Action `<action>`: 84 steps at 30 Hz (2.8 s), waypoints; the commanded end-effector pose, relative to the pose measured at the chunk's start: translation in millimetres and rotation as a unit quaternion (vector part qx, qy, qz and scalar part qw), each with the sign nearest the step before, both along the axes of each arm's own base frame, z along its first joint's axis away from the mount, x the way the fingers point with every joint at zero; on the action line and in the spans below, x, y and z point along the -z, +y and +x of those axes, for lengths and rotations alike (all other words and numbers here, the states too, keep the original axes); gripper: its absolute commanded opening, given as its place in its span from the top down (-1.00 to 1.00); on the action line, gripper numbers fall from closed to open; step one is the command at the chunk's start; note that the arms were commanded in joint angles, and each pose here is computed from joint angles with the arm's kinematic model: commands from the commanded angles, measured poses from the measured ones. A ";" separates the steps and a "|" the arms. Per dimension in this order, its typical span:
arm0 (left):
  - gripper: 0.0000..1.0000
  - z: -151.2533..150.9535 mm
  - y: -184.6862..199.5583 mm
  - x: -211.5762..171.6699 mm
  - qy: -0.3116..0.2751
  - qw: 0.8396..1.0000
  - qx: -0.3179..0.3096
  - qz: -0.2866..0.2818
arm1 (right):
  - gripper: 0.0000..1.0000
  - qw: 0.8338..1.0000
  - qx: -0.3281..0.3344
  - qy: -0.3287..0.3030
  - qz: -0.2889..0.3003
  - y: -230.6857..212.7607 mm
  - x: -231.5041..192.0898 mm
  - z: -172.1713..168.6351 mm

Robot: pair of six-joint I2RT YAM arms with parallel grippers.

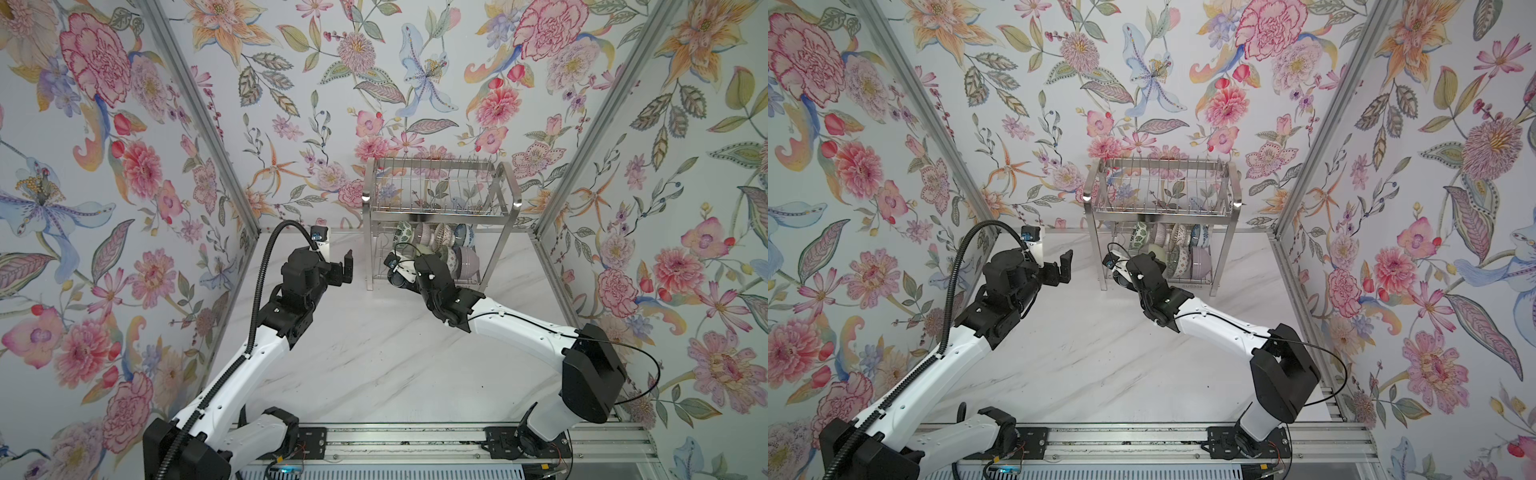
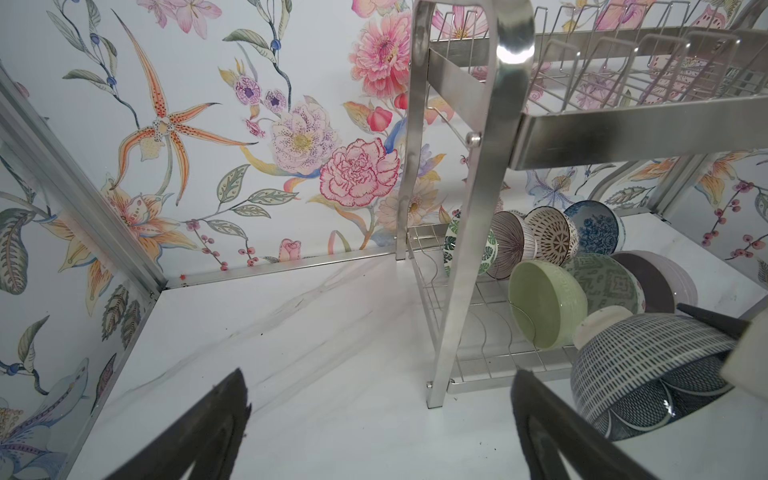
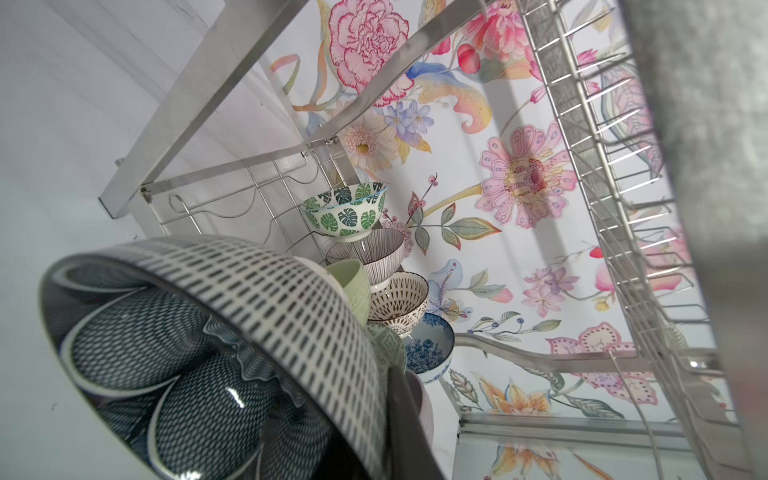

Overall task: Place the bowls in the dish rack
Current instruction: 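Carry the dark blue bowl toward the rack with the right gripper while the left withdraws, then lower the dark blue bowl into the rack slot beside the green-leaf bowl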

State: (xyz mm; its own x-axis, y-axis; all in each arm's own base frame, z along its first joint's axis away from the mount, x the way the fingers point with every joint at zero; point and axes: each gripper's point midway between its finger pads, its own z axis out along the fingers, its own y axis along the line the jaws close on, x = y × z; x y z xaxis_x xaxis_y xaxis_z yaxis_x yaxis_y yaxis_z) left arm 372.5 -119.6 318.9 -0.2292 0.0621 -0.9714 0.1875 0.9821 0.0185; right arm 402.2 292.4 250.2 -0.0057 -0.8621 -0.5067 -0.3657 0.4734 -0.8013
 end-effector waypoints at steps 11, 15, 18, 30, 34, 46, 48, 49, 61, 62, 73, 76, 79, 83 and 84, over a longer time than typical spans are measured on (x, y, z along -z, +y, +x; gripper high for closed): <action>-0.99 -10.4 15.9 5.1 -0.005 1.000 -0.011 -0.004 | 1.00 0.998 0.056 -0.004 0.026 21.6 -25.8 48.8; -0.99 -11.9 19.1 6.2 -0.006 1.000 -0.014 -0.007 | 1.00 0.997 0.065 0.004 0.030 20.1 -21.0 56.4; -0.99 -12.0 19.9 7.7 -0.004 1.000 -0.014 -0.007 | 1.00 0.996 0.073 0.015 0.042 16.2 -16.9 62.1; -0.99 -10.6 19.7 5.7 -0.005 1.000 -0.011 -0.010 | 1.00 0.992 0.074 0.042 0.093 19.2 -11.7 80.3; -0.99 -10.4 18.2 5.6 -0.004 1.000 -0.009 -0.012 | 1.00 0.992 0.076 0.043 0.095 21.9 -8.3 88.8; -0.98 -11.3 18.6 4.0 -0.002 1.000 -0.009 -0.013 | 1.00 0.990 0.082 0.045 0.102 25.9 1.5 108.2; -0.99 -11.2 18.9 4.7 -0.002 1.000 -0.010 -0.012 | 1.00 0.990 0.083 0.045 0.102 26.8 2.3 110.5; -0.99 -11.7 18.7 4.9 -0.001 1.000 -0.009 -0.012 | 1.00 0.990 0.085 0.044 0.102 26.0 2.8 112.6; -0.99 -13.6 20.2 6.8 0.001 1.000 -0.012 -0.013 | 1.00 0.991 0.097 0.030 0.087 31.0 7.1 131.5; -0.99 -13.6 20.5 7.1 0.002 1.000 -0.013 -0.013 | 1.00 0.991 0.098 0.029 0.083 31.4 8.0 132.7; -0.99 -13.2 20.7 9.6 0.003 1.000 -0.013 -0.012 | 1.00 0.993 0.102 0.019 0.059 31.5 16.2 143.1; -0.99 -13.0 20.1 10.5 0.004 1.000 -0.012 -0.013 | 1.00 0.993 0.104 0.017 0.052 31.9 18.6 146.0; -0.99 -12.7 20.2 11.5 0.005 1.000 -0.013 -0.013 | 1.00 0.993 0.108 0.014 0.043 31.6 21.2 149.4; -0.98 -12.8 19.4 12.2 0.006 1.000 -0.012 -0.014 | 1.00 0.993 0.113 0.008 0.027 31.3 25.0 153.4; -0.99 -13.3 19.4 11.8 0.006 1.000 -0.011 -0.014 | 1.00 0.993 0.113 0.007 0.023 31.4 25.5 153.8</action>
State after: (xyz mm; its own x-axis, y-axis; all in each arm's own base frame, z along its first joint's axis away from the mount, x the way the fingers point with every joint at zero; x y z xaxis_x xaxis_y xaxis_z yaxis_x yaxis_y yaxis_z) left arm 361.2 -103.7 311.1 -0.2326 0.0413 -0.9717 0.1717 0.9852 0.0007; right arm 541.3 328.6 203.7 -0.2136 -0.8308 -0.5139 -0.3392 0.5564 -0.7586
